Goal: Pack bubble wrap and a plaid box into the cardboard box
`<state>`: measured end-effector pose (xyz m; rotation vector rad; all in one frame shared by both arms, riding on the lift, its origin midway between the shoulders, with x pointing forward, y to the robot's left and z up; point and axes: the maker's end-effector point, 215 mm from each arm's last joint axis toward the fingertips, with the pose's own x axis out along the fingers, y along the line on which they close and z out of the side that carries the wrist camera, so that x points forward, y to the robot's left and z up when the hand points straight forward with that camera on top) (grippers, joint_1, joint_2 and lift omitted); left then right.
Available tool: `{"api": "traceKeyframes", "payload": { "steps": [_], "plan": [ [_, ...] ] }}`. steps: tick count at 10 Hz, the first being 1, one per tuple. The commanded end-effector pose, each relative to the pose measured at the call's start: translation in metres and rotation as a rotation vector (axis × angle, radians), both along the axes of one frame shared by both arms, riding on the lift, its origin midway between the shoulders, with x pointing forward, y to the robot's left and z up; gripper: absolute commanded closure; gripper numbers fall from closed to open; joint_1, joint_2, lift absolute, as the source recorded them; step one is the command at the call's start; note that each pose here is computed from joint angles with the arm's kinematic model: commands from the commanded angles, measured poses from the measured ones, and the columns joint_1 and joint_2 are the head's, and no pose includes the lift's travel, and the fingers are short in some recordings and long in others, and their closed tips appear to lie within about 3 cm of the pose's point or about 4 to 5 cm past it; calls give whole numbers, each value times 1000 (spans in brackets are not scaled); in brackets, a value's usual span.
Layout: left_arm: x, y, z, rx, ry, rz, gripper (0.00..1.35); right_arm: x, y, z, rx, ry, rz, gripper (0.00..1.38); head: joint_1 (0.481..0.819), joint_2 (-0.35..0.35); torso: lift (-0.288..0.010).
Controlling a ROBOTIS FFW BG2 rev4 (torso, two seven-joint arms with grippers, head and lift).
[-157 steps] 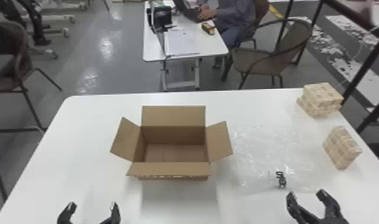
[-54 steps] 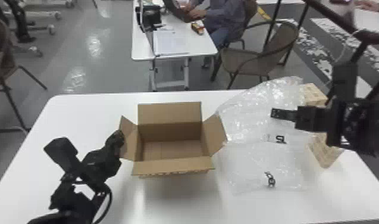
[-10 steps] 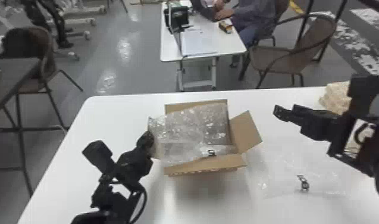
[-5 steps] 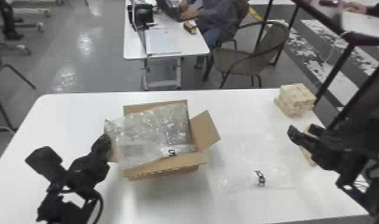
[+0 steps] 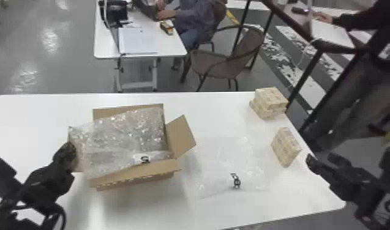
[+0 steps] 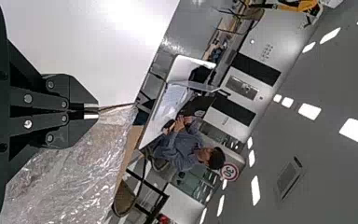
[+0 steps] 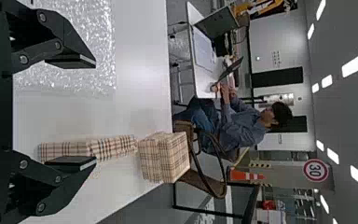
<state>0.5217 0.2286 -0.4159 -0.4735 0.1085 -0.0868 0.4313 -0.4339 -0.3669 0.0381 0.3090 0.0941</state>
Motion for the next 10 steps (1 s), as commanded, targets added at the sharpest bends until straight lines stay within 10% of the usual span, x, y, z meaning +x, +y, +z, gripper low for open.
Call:
{"api": "traceKeyframes", "payload": {
  "steps": [1, 10],
  "plan": [
    [-1, 0, -3, 0, 5, 0, 1185, -9, -32, -2, -68, -21, -47, 522, 695, -225, -70],
    [-3, 1, -7, -13, 9, 5, 1185, 38, -70, -76, -59, -22, -87, 522, 695, -300, -70]
  ]
}}
